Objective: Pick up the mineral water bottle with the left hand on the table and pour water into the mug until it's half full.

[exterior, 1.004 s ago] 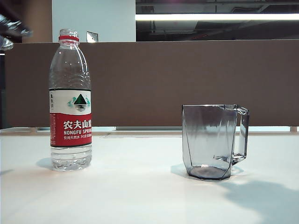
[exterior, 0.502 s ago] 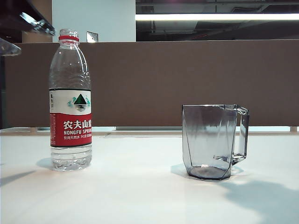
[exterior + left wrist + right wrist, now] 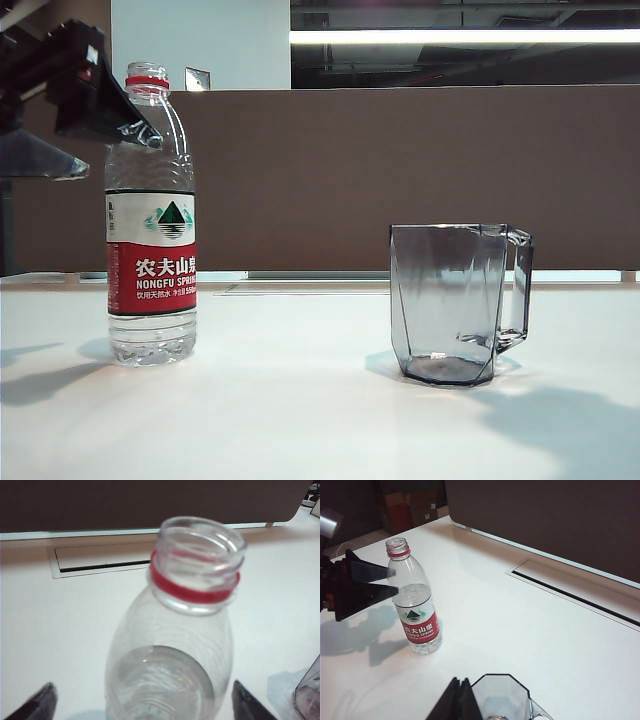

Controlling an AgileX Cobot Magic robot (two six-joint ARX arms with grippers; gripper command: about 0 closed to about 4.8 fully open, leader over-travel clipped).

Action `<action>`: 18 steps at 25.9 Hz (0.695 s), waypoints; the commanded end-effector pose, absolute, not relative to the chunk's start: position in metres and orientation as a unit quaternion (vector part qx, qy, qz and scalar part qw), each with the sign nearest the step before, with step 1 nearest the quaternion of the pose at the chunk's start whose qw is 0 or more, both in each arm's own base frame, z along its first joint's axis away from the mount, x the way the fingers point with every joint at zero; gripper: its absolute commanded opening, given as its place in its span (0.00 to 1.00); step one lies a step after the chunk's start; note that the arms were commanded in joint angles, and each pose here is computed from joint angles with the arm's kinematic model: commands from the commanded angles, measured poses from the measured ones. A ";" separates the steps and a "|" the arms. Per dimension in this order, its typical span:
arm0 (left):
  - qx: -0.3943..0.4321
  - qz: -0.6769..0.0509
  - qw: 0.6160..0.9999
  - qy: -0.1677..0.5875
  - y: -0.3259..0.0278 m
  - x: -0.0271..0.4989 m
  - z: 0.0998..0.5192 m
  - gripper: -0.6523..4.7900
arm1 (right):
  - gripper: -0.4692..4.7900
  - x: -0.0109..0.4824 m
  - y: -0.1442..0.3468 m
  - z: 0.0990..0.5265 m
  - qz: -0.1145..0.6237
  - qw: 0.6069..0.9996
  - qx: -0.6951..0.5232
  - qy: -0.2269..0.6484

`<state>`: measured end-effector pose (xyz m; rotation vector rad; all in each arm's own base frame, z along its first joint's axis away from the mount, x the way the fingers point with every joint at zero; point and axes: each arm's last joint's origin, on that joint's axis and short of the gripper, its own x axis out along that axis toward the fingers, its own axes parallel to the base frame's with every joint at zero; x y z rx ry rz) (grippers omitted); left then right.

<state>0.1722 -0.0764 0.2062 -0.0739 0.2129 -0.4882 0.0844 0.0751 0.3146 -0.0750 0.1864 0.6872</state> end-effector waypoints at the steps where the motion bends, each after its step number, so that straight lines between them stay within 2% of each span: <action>1: -0.039 -0.244 0.965 0.093 -0.078 0.176 0.206 1.00 | 0.07 0.084 0.075 0.320 0.338 0.938 -0.033 0.077; 18: -0.040 -0.242 0.963 0.113 -0.085 0.193 0.188 1.00 | 0.07 0.084 0.075 0.320 0.338 0.938 -0.033 0.077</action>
